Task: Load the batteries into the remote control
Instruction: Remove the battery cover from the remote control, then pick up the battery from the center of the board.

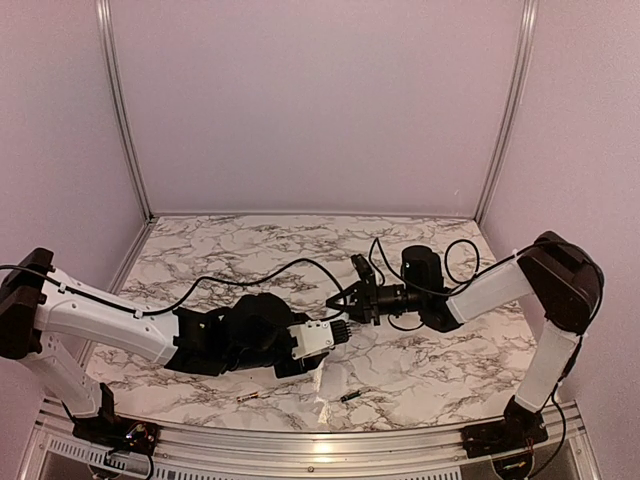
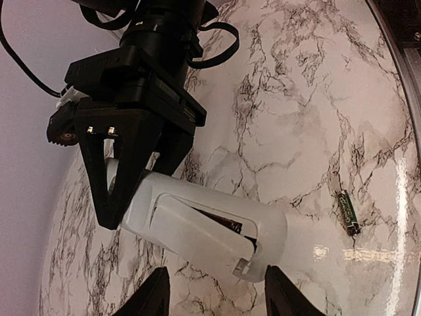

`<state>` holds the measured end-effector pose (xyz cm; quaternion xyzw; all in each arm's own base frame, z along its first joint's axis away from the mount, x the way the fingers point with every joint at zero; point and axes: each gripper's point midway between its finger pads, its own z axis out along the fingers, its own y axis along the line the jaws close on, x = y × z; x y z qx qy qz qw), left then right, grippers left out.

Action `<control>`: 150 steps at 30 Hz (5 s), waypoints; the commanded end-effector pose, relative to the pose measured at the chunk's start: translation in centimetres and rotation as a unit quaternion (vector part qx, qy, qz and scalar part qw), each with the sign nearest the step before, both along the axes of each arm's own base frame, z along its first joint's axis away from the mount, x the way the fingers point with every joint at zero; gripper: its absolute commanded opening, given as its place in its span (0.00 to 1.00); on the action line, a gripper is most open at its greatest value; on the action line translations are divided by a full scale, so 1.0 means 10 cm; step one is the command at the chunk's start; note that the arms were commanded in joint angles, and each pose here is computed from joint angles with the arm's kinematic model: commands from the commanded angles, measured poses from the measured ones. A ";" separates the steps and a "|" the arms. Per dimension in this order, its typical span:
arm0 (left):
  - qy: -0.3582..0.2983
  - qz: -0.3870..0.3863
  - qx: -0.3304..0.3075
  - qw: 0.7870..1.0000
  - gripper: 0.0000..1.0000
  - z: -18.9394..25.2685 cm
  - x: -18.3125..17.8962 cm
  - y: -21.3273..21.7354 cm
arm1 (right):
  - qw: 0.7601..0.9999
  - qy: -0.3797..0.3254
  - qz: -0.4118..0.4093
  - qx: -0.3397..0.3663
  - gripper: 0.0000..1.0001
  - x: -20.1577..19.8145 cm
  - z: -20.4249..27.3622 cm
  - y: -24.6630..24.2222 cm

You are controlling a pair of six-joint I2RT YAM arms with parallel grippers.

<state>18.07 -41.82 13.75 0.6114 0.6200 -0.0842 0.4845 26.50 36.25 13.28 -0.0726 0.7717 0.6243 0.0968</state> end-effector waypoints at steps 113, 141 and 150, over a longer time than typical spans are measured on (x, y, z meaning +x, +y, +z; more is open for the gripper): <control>0.433 0.298 0.206 0.825 0.47 -1.10 -0.56 1.48 | 0.985 -0.162 -0.052 -0.026 0.00 0.11 0.21 -0.71; 0.485 0.305 0.172 0.801 0.03 -1.27 -0.68 1.10 | 0.985 -0.160 -0.055 -0.025 0.00 0.14 0.24 -0.70; 0.564 0.269 0.008 0.781 0.00 -0.73 -0.59 0.50 | 0.987 -0.147 -0.055 -0.028 0.00 0.12 0.18 -0.71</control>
